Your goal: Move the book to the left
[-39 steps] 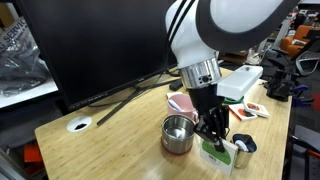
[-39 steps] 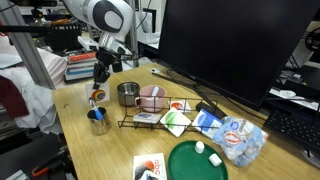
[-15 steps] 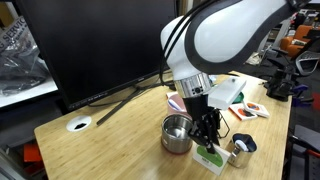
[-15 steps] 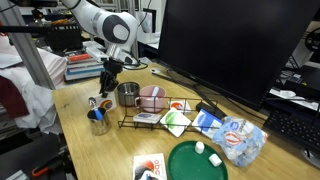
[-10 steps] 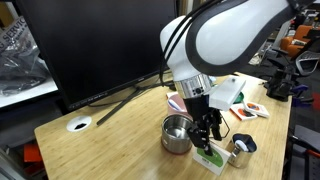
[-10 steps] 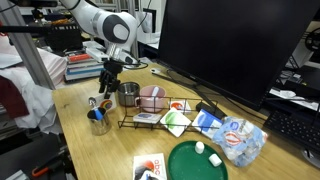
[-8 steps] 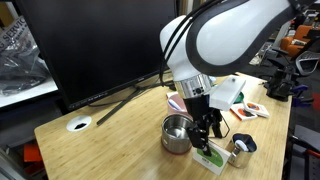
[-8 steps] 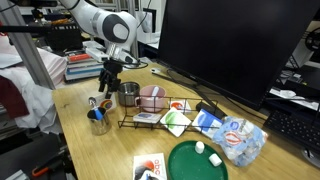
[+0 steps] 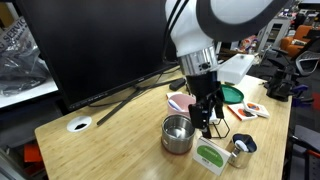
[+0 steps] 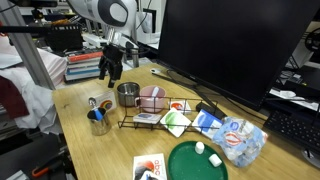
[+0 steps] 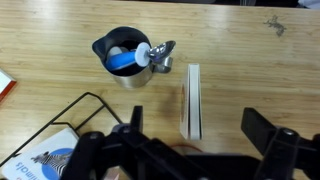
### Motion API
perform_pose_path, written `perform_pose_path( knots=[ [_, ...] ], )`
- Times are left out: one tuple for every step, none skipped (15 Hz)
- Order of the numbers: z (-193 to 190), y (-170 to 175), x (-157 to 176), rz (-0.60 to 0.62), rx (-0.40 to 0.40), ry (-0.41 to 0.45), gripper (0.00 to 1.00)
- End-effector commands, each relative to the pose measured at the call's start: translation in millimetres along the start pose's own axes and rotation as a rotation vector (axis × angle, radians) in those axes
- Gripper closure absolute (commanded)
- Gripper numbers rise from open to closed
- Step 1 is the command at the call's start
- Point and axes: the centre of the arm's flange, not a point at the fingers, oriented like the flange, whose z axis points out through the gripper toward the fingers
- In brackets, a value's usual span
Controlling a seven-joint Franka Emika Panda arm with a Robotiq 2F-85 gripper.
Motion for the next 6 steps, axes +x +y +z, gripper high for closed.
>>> perform_pose_path(
  knots=[
    [-10,0,-5,-0.002,0.002,0.016,0.00],
    [-11,0,-7,-0.002,0.001,0.018,0.00],
    [-5,0,-5,-0.002,0.000,0.008,0.00],
    [2,-1,-2,-0.002,-0.002,-0.003,0.00],
    [6,-1,0,-0.001,-0.003,-0.011,0.00],
    [7,0,1,-0.001,-0.003,-0.012,0.00]
  ],
)
